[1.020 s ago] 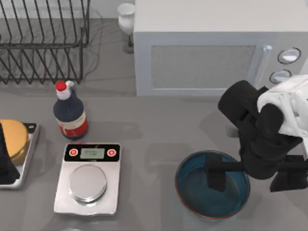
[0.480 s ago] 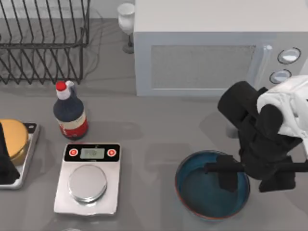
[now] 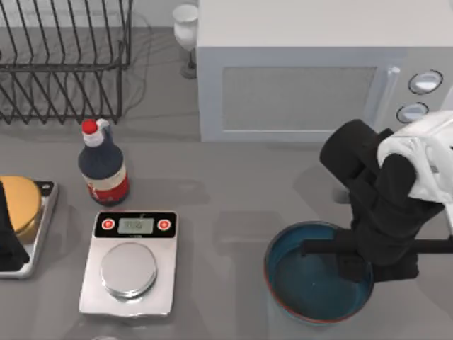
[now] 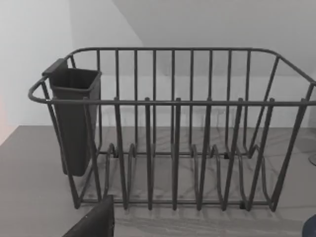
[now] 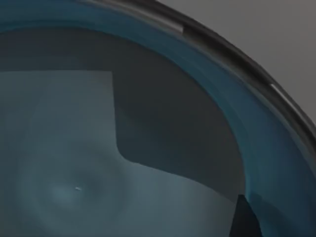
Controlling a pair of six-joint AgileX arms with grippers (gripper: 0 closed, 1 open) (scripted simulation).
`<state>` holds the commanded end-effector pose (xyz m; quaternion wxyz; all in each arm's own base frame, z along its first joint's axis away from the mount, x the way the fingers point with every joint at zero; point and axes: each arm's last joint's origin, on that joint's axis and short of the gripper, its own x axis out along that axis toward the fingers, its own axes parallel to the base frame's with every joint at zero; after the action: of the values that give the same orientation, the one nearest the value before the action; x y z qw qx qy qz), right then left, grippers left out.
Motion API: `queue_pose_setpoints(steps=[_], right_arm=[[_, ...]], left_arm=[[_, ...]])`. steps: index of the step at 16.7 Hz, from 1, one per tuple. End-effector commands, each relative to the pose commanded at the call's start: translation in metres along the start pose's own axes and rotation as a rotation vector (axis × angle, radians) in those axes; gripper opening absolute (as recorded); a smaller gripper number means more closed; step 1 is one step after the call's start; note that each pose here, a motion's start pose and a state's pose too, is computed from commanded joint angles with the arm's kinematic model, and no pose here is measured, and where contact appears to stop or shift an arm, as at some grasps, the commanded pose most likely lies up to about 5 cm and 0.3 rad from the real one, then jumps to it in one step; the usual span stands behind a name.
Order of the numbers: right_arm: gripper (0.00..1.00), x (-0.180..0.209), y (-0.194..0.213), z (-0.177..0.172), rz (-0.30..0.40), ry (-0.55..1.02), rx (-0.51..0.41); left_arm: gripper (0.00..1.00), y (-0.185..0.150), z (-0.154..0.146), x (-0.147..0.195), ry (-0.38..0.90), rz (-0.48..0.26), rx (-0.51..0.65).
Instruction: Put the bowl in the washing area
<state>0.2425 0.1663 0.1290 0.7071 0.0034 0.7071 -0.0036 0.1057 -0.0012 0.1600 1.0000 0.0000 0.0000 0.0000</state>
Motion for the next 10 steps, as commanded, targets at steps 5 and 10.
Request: queue_pose_setpoints(steps=[5,10], right_arm=[[0.0,0.0,0.0,0.0,0.0,0.0,0.0],[0.0,-0.019,0.005,0.006,0.005,-0.007,0.004]], left_arm=[[1.0,0.0,0.0,0.0,0.0,0.0,0.0],[1.0,0.0,0.0,0.0,0.0,0.0,0.0]])
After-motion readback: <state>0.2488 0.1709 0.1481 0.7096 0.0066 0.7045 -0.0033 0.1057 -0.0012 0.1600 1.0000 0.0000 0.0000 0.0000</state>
